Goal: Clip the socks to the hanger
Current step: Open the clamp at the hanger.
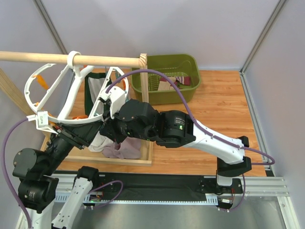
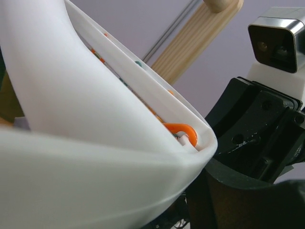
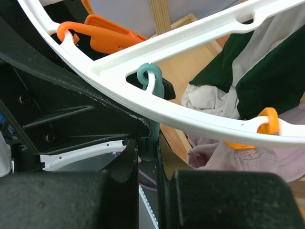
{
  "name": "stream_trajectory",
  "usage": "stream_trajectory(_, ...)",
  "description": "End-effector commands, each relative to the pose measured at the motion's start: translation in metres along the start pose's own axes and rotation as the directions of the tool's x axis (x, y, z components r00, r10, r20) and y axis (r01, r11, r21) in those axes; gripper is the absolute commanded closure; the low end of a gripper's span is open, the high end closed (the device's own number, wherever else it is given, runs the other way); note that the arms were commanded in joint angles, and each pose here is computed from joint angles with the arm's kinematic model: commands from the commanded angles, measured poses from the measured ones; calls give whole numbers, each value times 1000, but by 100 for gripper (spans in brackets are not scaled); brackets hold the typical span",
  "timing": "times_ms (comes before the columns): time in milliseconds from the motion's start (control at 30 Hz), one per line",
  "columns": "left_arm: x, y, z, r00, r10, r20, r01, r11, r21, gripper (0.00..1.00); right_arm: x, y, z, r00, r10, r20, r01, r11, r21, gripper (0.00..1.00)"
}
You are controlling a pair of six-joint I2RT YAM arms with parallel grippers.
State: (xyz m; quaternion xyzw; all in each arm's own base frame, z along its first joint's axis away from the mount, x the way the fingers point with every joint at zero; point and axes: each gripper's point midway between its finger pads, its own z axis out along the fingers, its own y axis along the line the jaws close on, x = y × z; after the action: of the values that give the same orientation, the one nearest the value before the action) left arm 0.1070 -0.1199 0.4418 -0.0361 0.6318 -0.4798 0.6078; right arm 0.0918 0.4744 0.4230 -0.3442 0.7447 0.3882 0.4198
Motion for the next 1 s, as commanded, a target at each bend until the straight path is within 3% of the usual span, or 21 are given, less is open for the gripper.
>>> stream_trajectory(0, 8, 17, 17, 997, -42, -62, 38, 997, -61, 45, 9, 18, -3, 999, -43, -20, 42, 998, -55, 100)
stream_trajectory(233, 5, 14, 25, 996, -56, -74, 52, 997, -54, 45, 12, 15, 2, 998, -50, -29, 49, 998, -34, 100)
stream_trajectory(400, 8, 18, 27, 994, -73, -86, 67, 996, -64, 59, 10, 16, 3, 999, -47, -25, 47, 998, -35, 100)
stream_trajectory(467, 9, 20, 27, 994, -71, -86, 65, 995, -73, 71, 9, 16, 2, 999, -46, -21, 45, 998, -35, 99)
stream_trajectory(533, 8, 21, 24, 995, -64, -77, 57, 995, -84, 76, 10, 15, 2, 999, -47, -23, 46, 998, -34, 97)
stream_trajectory(600, 8, 21, 23, 995, -65, -74, 58, 995, -86, 92, 10, 14, 2, 999, -47, -21, 47, 999, -25, 91)
stream_trajectory(667, 8, 21, 22, 995, -66, -73, 60, 994, -87, 100, 10, 13, 2, 999, -49, -19, 48, 999, -23, 83)
stream_trajectory(967, 10, 24, 16, 996, -55, -69, 48, 994, -101, 100, 9, 4, -12, 999, -47, -3, 47, 999, 1, 43)
